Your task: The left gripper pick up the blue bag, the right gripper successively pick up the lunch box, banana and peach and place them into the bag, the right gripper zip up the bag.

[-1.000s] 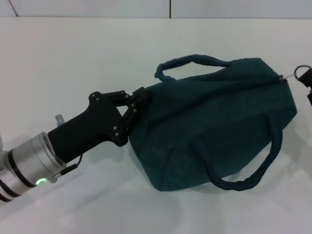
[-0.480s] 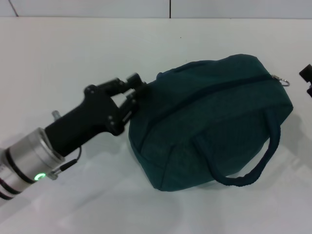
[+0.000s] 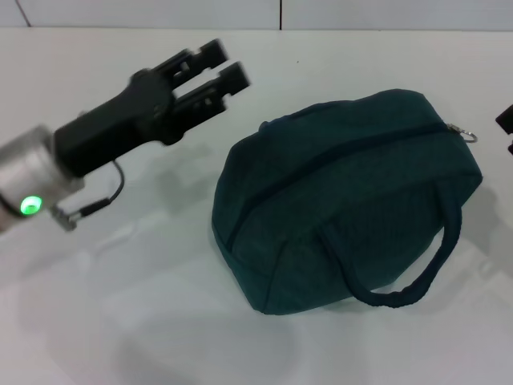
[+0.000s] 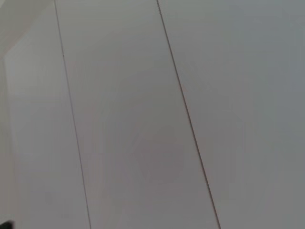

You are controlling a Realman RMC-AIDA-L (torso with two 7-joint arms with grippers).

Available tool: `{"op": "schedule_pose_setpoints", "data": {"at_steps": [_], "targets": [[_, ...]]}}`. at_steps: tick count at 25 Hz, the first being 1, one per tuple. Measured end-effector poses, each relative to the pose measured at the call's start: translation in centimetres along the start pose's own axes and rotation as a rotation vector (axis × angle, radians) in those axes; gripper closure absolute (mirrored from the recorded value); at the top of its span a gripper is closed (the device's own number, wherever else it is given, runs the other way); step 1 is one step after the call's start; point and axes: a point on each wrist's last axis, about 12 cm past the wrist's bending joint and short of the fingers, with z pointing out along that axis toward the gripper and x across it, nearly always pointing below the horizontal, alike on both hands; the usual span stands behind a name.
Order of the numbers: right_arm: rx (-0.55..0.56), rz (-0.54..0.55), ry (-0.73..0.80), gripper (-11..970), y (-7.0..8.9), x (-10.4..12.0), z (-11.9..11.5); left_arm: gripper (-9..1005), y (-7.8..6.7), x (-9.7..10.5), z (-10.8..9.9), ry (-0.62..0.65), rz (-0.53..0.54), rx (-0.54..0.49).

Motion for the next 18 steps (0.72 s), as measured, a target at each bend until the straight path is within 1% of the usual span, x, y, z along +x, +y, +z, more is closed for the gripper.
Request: {"op": "schedule_pose_setpoints", "data": {"at_steps": [2,3,4,5,10,11,14,18], "targets": [[-0.005,0.002,0.005,512,0.0,0.0,0.0,345,0.8,-1.0,1.9,0.094,-0.039,0.041],[-0.005,0.002,0.007,513,0.1,0.1,-0.1,306,1.3,-1.3,3.1,0.166,-0.065,0.055],[-0.004,0.003,0.009,513,0.1,0.1,-0.2,288,1.3,-1.3,3.1,0.166,-0.065,0.055],[-0.003,0.004,0.010,513,0.1,0.1,-0.3,271,2.0,-1.8,5.7,0.288,-0.088,0.075],[0.008,0.006,0.019,514,0.1,0.2,-0.8,183,2.3,-1.3,10.2,0.481,-0.082,0.095],[0.010,0.008,0.022,514,0.2,0.3,-0.9,166,2.4,-1.2,10.9,0.507,-0.078,0.093],[0.012,0.010,0.031,514,0.3,0.4,-1.0,113,2.3,-0.7,12.1,0.554,-0.065,0.086],[0.023,0.012,0.043,515,0.3,0.6,-1.2,122,1.9,-0.5,12.8,0.562,-0.048,0.098]]}}
